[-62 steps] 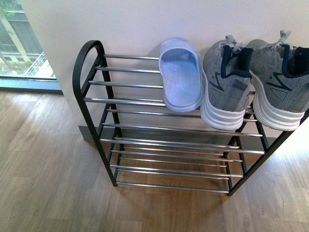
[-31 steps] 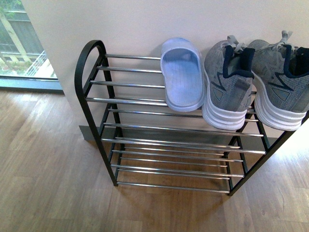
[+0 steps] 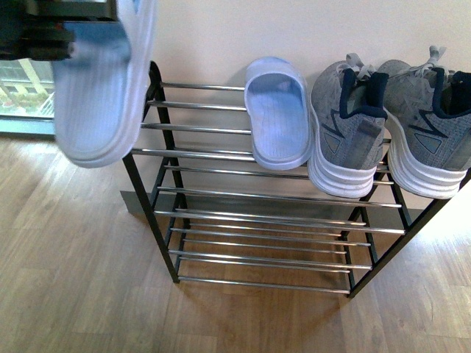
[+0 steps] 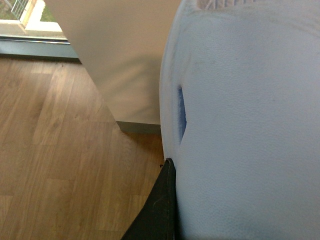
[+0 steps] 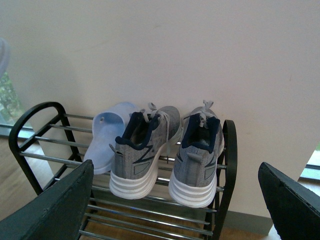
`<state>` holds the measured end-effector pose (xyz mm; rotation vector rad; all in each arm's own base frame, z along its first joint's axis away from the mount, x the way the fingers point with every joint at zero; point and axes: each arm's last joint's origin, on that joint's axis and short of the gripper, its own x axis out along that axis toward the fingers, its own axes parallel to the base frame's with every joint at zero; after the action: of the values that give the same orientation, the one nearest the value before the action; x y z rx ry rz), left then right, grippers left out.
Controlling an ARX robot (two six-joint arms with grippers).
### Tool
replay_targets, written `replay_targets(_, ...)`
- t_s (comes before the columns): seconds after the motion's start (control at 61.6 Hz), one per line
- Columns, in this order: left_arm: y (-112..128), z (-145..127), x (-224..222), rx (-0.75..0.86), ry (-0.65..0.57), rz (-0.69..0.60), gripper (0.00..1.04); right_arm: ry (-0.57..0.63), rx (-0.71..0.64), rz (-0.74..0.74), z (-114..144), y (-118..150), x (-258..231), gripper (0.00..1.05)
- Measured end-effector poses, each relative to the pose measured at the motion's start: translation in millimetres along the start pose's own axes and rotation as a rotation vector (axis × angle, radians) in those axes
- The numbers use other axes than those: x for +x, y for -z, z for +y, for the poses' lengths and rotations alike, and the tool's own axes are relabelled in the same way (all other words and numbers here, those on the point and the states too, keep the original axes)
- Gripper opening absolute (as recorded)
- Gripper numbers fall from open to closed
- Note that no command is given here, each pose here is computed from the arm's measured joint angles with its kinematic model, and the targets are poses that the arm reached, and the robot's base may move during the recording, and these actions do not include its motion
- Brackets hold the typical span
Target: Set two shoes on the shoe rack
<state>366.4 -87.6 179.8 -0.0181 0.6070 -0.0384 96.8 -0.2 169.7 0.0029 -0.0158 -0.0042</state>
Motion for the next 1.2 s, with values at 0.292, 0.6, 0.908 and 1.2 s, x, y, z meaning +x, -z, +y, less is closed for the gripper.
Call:
replay_targets(0.292, -7, -33, 63, 0.006, -0.019, 0.065, 0.03, 0.0, 0.0, 0.0, 0, 0, 0, 0.95)
replay_targets(0.6, -5, -47, 108, 0.044, -0.063, 0.114, 0.03, 0.0, 0.0, 0.0, 0, 0, 0, 0.95)
replay_targets(0.908, 2, -61, 122, 0.099, -0.042, 0.165, 0.15, 0.0, 0.0, 0.0, 0, 0, 0, 0.95)
replay_targets(1.2, 10, -73, 96, 0.105, 0.022, 0.155, 0.63, 0.0, 0.0, 0.0, 0, 0, 0, 0.95)
